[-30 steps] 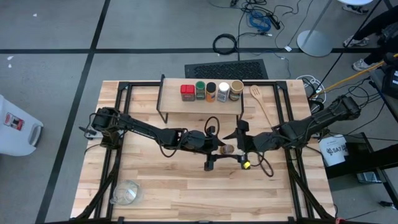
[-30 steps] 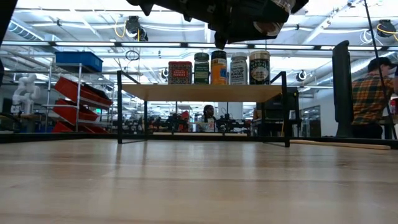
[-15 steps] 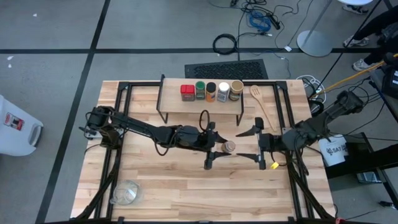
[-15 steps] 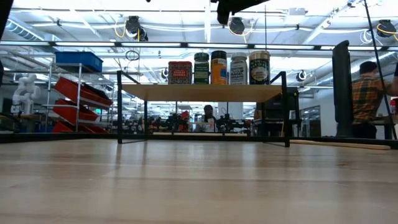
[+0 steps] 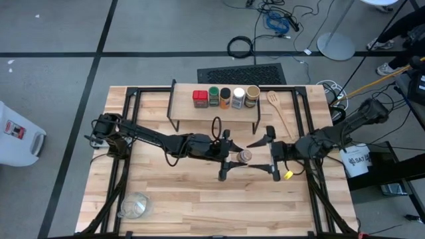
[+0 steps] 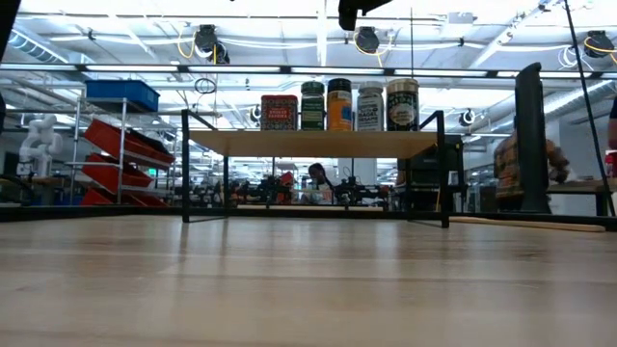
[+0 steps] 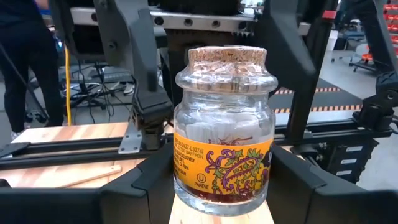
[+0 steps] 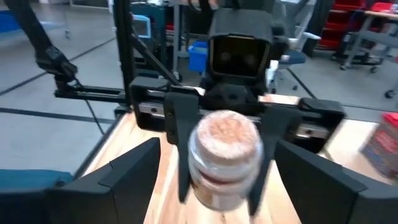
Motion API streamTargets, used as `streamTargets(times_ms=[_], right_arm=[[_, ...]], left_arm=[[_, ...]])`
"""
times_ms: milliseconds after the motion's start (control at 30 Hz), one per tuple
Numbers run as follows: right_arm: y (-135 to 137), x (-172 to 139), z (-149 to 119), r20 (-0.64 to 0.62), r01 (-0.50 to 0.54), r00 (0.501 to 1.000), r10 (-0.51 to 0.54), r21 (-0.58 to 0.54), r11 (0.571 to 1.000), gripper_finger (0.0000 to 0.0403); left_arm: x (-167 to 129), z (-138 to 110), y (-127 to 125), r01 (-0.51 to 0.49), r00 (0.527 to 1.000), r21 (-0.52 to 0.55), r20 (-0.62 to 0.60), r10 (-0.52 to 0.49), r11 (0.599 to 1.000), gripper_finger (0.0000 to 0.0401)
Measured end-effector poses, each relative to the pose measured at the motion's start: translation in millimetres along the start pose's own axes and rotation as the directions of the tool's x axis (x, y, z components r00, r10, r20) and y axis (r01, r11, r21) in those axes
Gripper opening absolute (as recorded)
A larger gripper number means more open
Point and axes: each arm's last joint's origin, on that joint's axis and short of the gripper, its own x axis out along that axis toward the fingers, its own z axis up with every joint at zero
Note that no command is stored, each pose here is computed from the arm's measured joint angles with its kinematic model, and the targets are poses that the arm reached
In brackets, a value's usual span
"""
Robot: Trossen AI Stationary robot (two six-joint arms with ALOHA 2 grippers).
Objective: Shelf spices
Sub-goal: Put the brown seasoning bottle on the shelf
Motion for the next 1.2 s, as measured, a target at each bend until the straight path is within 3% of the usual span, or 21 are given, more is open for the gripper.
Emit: streamTargets(times_ms=[333,700,1033,1200], right_arm=[[-4,16,-3,0.0,-0.033,0.999,0.033,-0.011,0.999,0.0283],[-4,15,-3,-0.003,-0.034,0.999,0.034,-0.021,0.999,0.0158],[-4,15,-3,-0.003,-0.034,0.999,0.033,-0.02,0.999,0.016],[-4,15,-3,-0.002,-0.034,0.999,0.034,-0.014,0.999,0.0156]], left_arm=[[0,-1,0,0.0,1.0,0.001,-0.005,0.0,1.0,0.0201],[0,-2,0,-0.001,1.0,0.0,-0.018,0.001,1.0,0.0201],[0,-2,-2,0.003,1.0,-0.011,-0.022,-0.003,1.0,0.0205],[0,-2,-3,0.037,0.999,-0.054,-0.021,-0.038,0.998,0.0255]])
